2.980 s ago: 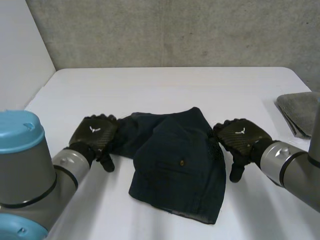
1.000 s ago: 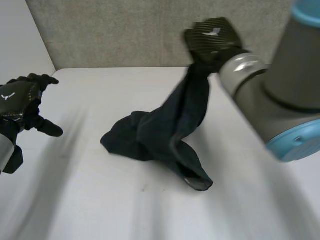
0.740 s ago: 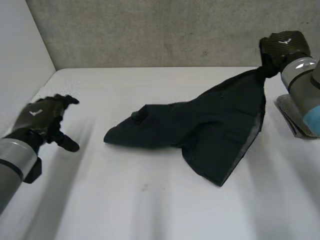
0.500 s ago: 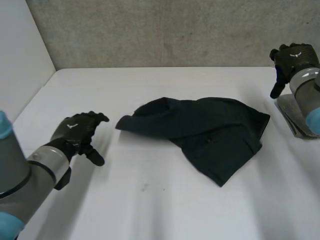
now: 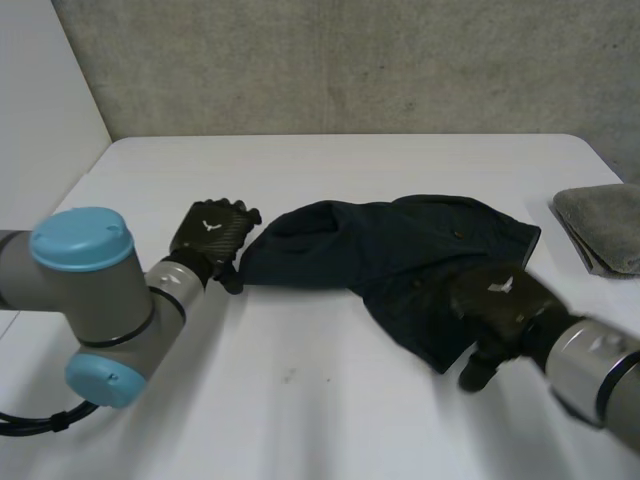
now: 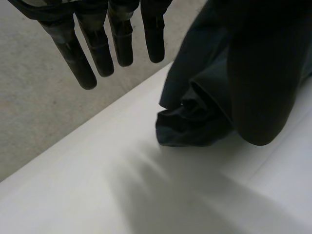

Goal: Fold the laundry.

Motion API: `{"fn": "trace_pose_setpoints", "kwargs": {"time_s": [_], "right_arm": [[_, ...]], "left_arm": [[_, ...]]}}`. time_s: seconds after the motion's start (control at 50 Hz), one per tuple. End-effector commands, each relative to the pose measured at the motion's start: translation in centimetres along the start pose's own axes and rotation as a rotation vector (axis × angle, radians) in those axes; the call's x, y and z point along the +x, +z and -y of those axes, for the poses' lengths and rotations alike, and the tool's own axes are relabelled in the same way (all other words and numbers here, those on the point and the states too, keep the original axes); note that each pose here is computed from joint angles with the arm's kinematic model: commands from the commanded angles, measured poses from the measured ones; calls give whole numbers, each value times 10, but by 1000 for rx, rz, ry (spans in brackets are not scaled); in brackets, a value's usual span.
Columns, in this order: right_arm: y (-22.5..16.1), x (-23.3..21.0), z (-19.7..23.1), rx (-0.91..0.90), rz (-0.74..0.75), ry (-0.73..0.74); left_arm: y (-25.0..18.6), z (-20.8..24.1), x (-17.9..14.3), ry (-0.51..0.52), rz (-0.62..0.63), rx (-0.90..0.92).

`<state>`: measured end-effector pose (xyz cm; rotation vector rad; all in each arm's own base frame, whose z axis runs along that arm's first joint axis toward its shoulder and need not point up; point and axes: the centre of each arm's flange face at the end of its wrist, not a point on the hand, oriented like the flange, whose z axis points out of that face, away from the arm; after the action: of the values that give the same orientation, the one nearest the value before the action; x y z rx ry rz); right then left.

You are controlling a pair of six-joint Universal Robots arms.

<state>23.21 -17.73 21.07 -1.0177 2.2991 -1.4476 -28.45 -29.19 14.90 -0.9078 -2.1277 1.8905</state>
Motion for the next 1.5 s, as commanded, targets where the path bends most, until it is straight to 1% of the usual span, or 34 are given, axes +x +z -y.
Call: {"fn": "trace_pose_setpoints", "kwargs": {"time_s": [0.02, 0.08, 0.18, 0.28, 0.44, 0.58, 0.64, 0.7, 0.72, 0.78, 0.8, 0.82, 0.86, 0.88, 0.92, 1.02, 1.08, 1.14, 1.16, 1.22, 1.28, 1.36, 1.44, 1.46, 1.5], "right_arm": [[31, -16, -30, 8, 23, 34], [39, -14, -37, 2, 2, 30], [59, -4, -46, 19, -97, 11], [69, 1, -51, 44, -149, -21], [78, 2, -55, 57, -188, -138], [88, 7, -56, 58, -205, -157], [87, 9, -52, 67, -213, -155], [83, 13, -39, 109, -230, -157], [75, 18, -21, 162, -253, -163], [56, 25, 9, 241, -285, -172], [42, 33, 27, 275, -312, -175], [35, 40, 36, 286, -332, -172], [22, 53, 54, 304, -370, -173], [9, 63, 69, 312, -395, -170], [-5, 72, 85, 328, -411, -168], [-47, 86, 130, 411, -430, -183], [-90, 90, 171, 547, -475, -213], [-112, 89, 192, 631, -494, -211], [-117, 89, 196, 648, -495, -208], [-128, 87, 206, 679, -490, -192], [-130, 85, 206, 668, -479, -188], [-126, 86, 202, 640, -467, -179], [-94, 94, 190, 557, -428, -150], [-72, 99, 182, 505, -401, -131], [-50, 104, 173, 455, -377, -112]], "left_arm": [[15, -10, 7, 3, -17, -15], [20, -8, 7, 12, -15, -1], [28, -3, 12, 23, -24, 26], [34, -5, 14, 24, -30, 27], [34, -4, 19, 26, -32, 33], [32, 4, 17, 24, -22, 47], [27, 16, 12, 28, -11, 65], [18, 37, 3, 28, 18, 96], [16, 42, 1, 28, 26, 101], [2, 66, -10, 28, 66, 132], [-2, 73, -13, 29, 76, 142], [-11, 87, -20, 29, 96, 163], [-21, 100, -27, 30, 112, 182], [-26, 108, -31, 28, 124, 194], [-44, 130, -43, 25, 153, 233], [-87, 172, -54, 24, 188, 319], [-125, 209, -61, 25, 217, 429], [-148, 231, -66, 26, 241, 507], [-162, 245, -67, 24, 251, 558], [-178, 257, -69, 16, 262, 600], [-186, 261, -70, 9, 258, 597], [-180, 253, -69, 4, 246, 544], [-149, 230, -65, -6, 218, 440], [-141, 224, -65, -9, 212, 417], [-117, 207, -63, -20, 196, 347]]}}
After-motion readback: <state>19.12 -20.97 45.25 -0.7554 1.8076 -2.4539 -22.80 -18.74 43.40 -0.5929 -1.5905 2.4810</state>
